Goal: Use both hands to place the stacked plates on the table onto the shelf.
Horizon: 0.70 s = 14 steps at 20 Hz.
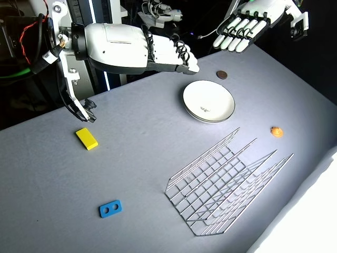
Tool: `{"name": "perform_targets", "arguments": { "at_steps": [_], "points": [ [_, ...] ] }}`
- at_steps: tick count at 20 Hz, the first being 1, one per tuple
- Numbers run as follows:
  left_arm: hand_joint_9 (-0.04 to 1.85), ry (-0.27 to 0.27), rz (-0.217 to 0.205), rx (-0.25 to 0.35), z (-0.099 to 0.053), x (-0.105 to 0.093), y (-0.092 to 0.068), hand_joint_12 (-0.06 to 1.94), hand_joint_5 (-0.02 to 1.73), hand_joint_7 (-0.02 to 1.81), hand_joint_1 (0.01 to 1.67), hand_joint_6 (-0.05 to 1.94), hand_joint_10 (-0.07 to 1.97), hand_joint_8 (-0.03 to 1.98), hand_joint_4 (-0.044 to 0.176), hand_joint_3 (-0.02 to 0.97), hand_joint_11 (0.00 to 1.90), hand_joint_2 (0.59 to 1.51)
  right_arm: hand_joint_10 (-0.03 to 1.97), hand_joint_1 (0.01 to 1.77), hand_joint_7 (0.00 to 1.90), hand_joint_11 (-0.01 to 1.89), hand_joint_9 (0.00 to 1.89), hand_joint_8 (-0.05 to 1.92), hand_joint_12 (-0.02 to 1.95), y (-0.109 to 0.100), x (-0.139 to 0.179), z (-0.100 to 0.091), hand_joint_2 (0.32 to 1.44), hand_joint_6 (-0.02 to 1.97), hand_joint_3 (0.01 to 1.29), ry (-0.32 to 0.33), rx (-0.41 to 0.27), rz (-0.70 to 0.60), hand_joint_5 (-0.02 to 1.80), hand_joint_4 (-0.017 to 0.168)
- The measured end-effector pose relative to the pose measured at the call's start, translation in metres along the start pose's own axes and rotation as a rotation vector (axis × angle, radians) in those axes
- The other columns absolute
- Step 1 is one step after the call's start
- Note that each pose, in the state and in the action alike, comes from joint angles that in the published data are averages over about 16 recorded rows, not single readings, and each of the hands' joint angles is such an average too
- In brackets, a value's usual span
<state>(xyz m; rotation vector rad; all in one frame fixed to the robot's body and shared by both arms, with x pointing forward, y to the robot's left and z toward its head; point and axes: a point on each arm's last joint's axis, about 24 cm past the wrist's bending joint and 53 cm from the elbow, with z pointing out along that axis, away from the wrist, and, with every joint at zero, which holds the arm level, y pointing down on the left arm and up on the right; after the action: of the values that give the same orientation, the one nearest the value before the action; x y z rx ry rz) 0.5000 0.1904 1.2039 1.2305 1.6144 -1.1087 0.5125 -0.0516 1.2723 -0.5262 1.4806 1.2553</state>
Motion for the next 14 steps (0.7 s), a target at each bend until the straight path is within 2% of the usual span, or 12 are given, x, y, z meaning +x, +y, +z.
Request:
{"name": "perform_targets", "arguments": {
  "at_steps": [2,9,11,14],
  "points": [
    [0.01,-0.001,-0.005,0.007,0.001,0.000,-0.002,-0.01,0.02,0.02,0.02,-0.01,0.01,0.00,0.008,0.035,0.01,1.104,0.01,0.64,0.06,0.02,0.05,0.01,0.31,-0.001,0.001,0.001,1.07,0.02,0.02,0.005,0.005,0.008,0.06,0.004],
    [0.02,-0.009,-0.018,0.035,0.006,-0.002,-0.009,-0.01,0.02,0.02,0.02,-0.01,0.00,-0.01,0.008,0.032,0.01,1.105,0.00,1.10,0.03,0.02,0.03,0.01,0.42,-0.005,0.012,0.008,0.98,0.02,0.02,0.052,0.027,0.041,0.03,0.002],
    [0.02,-0.012,-0.022,0.042,0.007,-0.003,-0.010,-0.01,0.02,0.02,0.02,-0.01,0.00,-0.01,0.008,0.031,0.01,1.105,0.00,1.16,0.02,0.02,0.03,0.01,0.42,-0.008,0.016,0.012,0.97,0.02,0.02,0.068,0.033,0.057,0.03,0.002],
    [0.02,-0.013,-0.025,0.047,0.008,-0.003,-0.011,-0.01,0.02,0.02,0.01,-0.01,0.00,-0.01,0.007,0.031,0.01,1.105,0.00,1.14,0.02,0.02,0.02,0.01,0.36,-0.013,0.022,0.017,0.96,0.02,0.02,0.095,0.049,0.079,0.03,0.001]
  ]
}}
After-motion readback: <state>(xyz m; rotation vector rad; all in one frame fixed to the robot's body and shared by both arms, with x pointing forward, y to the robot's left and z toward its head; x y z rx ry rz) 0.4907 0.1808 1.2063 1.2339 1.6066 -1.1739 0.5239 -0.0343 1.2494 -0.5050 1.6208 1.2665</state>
